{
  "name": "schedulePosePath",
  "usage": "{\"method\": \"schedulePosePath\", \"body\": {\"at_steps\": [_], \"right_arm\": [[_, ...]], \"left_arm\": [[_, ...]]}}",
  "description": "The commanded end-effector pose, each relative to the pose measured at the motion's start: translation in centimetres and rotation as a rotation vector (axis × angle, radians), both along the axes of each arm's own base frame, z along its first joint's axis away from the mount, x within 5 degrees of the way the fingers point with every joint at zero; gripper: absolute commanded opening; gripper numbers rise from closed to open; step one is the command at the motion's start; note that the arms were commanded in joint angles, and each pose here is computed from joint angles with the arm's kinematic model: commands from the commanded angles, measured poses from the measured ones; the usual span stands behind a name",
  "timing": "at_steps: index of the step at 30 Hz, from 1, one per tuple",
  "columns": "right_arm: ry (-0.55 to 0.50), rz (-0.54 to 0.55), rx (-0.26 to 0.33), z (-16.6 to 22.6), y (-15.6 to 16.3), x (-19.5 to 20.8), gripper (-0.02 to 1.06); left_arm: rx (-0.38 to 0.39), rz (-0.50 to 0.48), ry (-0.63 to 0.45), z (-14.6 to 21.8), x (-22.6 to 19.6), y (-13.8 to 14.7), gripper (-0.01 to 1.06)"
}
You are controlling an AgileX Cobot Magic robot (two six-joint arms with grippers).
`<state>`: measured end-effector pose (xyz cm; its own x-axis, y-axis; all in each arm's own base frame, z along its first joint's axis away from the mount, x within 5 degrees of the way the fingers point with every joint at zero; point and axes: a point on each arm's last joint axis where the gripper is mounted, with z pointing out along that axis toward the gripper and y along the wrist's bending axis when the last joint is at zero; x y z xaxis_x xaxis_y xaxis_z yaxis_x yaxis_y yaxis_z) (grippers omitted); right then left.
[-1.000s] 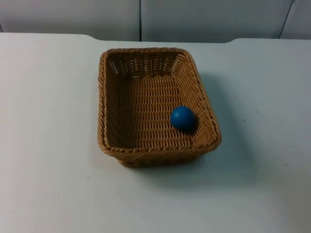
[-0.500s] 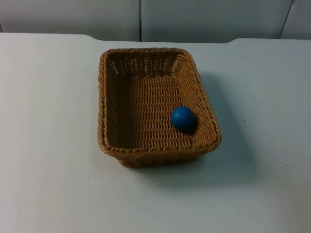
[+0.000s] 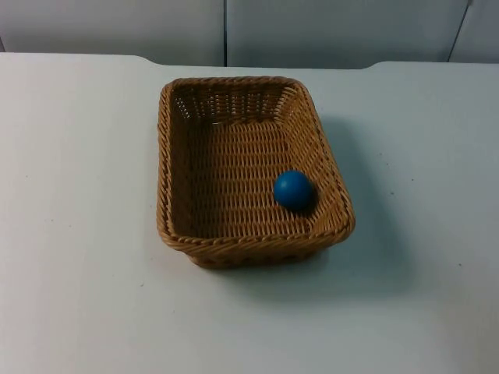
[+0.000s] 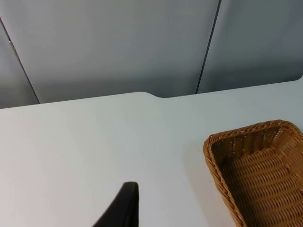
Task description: Pick up the basket with the left hand and place the ball into the basket with the right hand.
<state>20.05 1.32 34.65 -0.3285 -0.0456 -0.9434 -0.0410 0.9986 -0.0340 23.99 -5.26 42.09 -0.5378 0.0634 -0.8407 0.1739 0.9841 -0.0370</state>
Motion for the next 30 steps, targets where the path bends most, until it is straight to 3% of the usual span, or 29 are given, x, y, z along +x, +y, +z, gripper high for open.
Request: {"method": "schedulePosePath", "body": {"at_steps": [1, 6, 10, 16, 18, 21, 30], "right_arm": [[0.099, -0.031, 0.005, -0.7, -0.3, -0.7, 1.00], [0.014, -0.039, 0.051, 1.2, -0.6, -4.1, 1.00], [0.010, -0.061, 0.043, 2.1, -1.2, -8.3, 1.00], [-0.106, -0.016, 0.035, 3.2, -1.6, -13.8, 1.00], [-0.103, -0.019, 0.027, 3.0, -1.7, -14.5, 1.00], [-0.013, -0.027, 0.030, 1.9, -2.3, -16.9, 1.00], [0.080, -0.055, 0.042, 0.1, -3.1, -19.9, 1.00]], "left_arm": [[0.038, -0.006, -0.011, 0.0, -1.1, 0.4, 1.05], [0.054, -0.017, -0.098, 0.2, -4.9, 1.1, 1.05], [0.071, -0.030, -0.163, -0.3, -8.7, 1.9, 1.05], [0.072, -0.013, -0.290, -1.2, -14.8, 3.8, 1.05], [0.069, -0.010, -0.311, -1.5, -16.0, 4.1, 1.05], [0.059, 0.003, -0.345, -2.3, -19.2, 5.1, 1.05], [0.021, -0.005, -0.281, -5.1, -22.7, 5.8, 1.05]]}}
